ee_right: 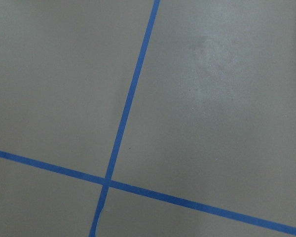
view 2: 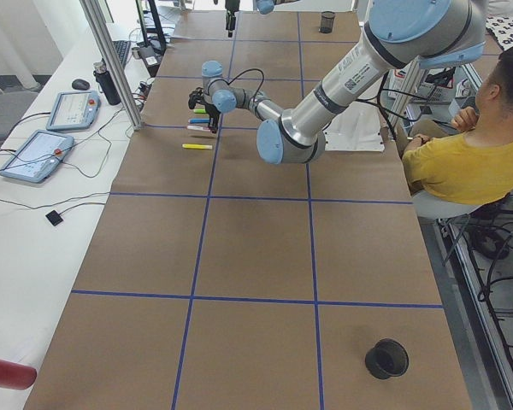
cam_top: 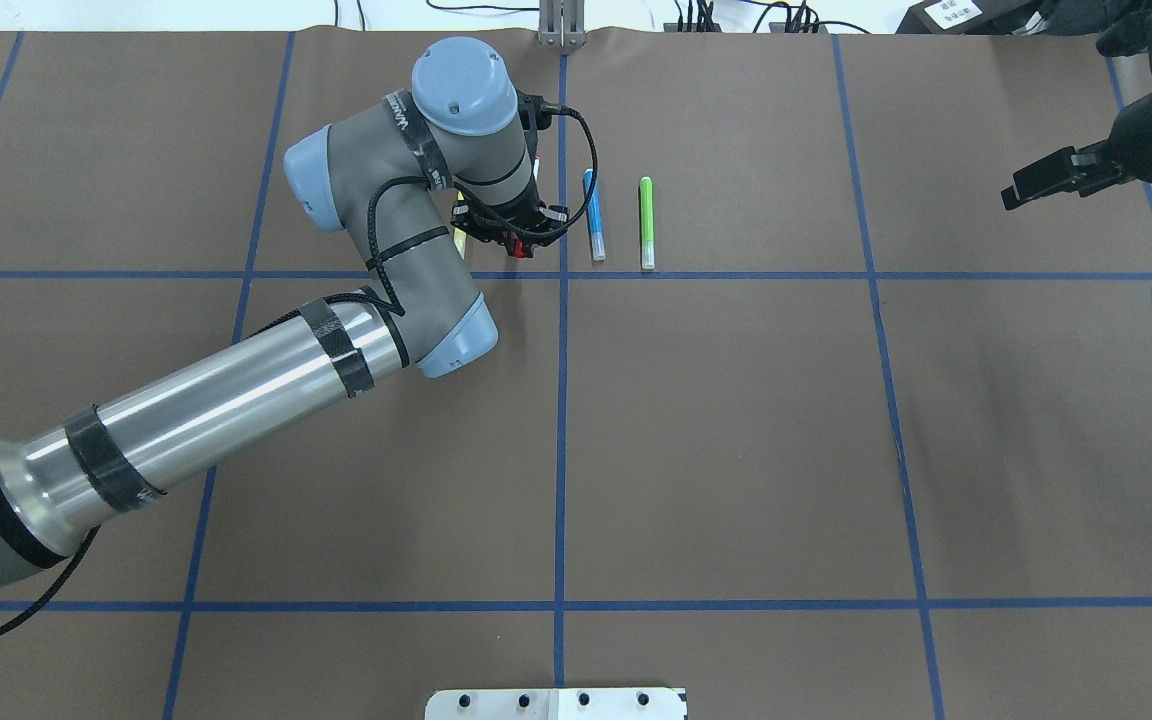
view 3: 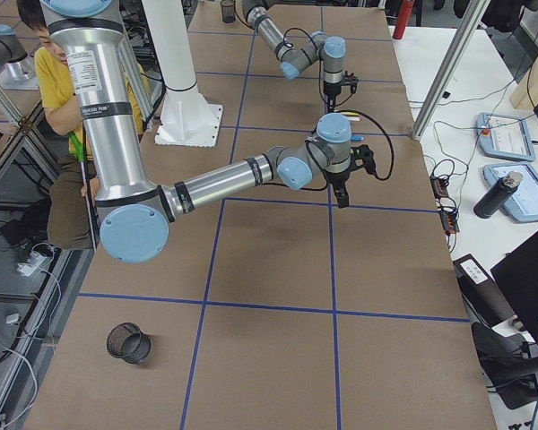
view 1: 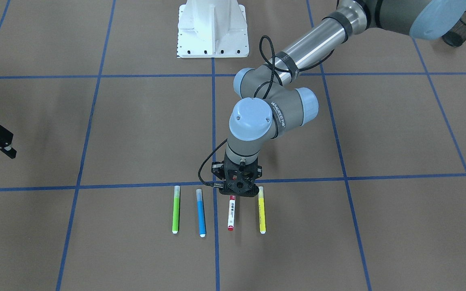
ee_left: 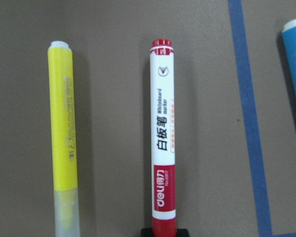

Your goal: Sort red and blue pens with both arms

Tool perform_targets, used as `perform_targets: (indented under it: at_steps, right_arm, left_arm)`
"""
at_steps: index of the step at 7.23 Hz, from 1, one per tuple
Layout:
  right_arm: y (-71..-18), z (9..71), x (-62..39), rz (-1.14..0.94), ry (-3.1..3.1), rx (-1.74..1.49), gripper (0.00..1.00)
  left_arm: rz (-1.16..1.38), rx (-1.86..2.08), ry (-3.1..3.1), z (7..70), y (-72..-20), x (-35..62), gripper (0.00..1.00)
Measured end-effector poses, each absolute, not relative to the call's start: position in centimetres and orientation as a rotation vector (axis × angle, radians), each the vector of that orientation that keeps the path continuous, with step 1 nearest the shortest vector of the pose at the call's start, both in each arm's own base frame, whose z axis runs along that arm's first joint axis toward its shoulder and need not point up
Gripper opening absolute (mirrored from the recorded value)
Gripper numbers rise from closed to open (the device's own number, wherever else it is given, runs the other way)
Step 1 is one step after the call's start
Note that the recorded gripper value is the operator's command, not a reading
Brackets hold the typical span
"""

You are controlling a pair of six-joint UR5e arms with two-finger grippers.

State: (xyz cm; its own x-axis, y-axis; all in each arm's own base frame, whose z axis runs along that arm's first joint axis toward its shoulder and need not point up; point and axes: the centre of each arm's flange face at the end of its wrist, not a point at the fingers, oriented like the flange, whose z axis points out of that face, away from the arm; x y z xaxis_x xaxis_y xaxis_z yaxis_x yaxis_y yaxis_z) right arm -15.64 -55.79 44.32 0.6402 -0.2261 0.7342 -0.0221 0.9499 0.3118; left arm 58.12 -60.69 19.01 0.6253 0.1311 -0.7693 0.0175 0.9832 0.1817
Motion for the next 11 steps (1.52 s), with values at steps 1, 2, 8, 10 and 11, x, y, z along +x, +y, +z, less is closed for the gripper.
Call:
perform_targets:
  at_steps: [1,2,8,10,11]
  right_arm:
    - [-55.8,44.3,-15.6,-0.119,-0.872,0.307,1.0]
    - [-55.8,44.2,-15.6,-0.12,-0.872,0.308,1.0]
    - [-55.7,44.2,-15.6,-0.119,-0.872,0.308,1.0]
    - [-55.7,44.3,-15.6,-0.119,-0.872,0.307,1.0]
    - [-55.7,44.3,-15.6,-0.118,-0.872,0.307,1.0]
  left_arm:
    - [0.078,0.198,0.914,18.3,-59.8,56.5,0.0]
    - [0.106,0.214,0.914,17.8,-58.3,54.4,0.0]
    - [0.372,0.337,0.716,21.1,-50.0,31.2,0.0]
    - [0.487,0.369,0.613,27.0,-49.3,22.9,0.0]
    - [0.551,0.378,0.555,30.5,-49.3,18.3,0.0]
